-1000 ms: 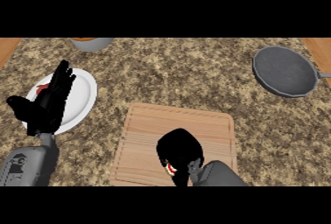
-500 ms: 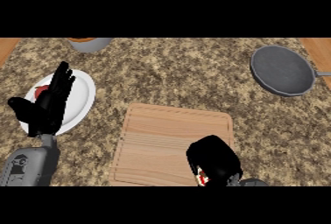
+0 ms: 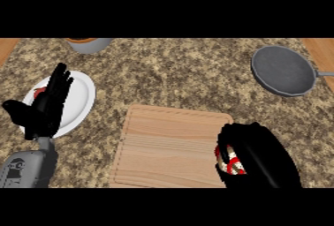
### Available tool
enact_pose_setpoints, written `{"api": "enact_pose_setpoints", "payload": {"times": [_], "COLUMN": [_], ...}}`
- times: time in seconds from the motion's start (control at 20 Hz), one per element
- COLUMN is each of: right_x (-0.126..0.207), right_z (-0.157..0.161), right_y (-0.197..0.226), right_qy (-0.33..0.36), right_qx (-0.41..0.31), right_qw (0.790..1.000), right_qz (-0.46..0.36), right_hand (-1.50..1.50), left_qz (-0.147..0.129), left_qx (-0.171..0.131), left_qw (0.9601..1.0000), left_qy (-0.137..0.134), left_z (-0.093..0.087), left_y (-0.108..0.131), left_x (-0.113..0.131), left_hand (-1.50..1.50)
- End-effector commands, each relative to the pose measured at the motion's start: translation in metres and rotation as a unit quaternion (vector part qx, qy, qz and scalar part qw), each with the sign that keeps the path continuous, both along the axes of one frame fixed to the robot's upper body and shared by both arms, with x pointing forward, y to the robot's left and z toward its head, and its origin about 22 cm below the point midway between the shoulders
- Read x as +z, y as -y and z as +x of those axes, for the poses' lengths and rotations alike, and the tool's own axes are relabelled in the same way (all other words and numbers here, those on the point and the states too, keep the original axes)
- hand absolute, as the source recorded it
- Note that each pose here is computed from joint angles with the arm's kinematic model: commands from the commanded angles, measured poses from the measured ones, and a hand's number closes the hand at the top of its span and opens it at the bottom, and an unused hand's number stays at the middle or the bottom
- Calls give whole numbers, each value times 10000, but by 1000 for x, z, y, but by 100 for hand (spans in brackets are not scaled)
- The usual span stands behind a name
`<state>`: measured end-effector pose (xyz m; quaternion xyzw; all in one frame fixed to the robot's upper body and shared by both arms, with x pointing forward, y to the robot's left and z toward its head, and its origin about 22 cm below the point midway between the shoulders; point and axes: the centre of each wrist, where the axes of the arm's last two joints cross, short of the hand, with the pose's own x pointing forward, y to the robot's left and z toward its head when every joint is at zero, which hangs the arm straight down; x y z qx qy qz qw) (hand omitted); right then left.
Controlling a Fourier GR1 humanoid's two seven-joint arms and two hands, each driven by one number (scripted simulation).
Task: Pick the cupcake from the cutting board and place it in the pan
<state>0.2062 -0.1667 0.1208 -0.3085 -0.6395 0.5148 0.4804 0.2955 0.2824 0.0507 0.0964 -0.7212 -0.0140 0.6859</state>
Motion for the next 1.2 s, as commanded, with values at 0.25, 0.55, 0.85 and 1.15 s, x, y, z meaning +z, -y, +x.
{"api": "enact_pose_setpoints", "payload": {"times": [0.25, 0.55, 0.85, 1.15], "right_x": [52, 54, 33, 21], "right_z": [26, 68, 130, 162], "right_y": [47, 90, 165, 214], "right_qy": [817, 569, 931, 1361], "right_qx": [-833, -1249, -1714, -2094], "right_qw": [9861, 9600, 9639, 9606], "right_qz": [1182, 2441, 1815, 1219], "right_hand": [150, 150, 150, 150], "left_qz": [-11, 20, -52, 48], "left_qx": [-56, -130, -231, -332], "left_qw": [10000, 9999, 9997, 9994], "left_qy": [-36, -10, 102, 99], "left_z": [7, -5, 1, 6], "left_y": [5, 11, 16, 14], "left_x": [3, -4, -9, 12], "left_hand": [0, 0, 0, 0]}}
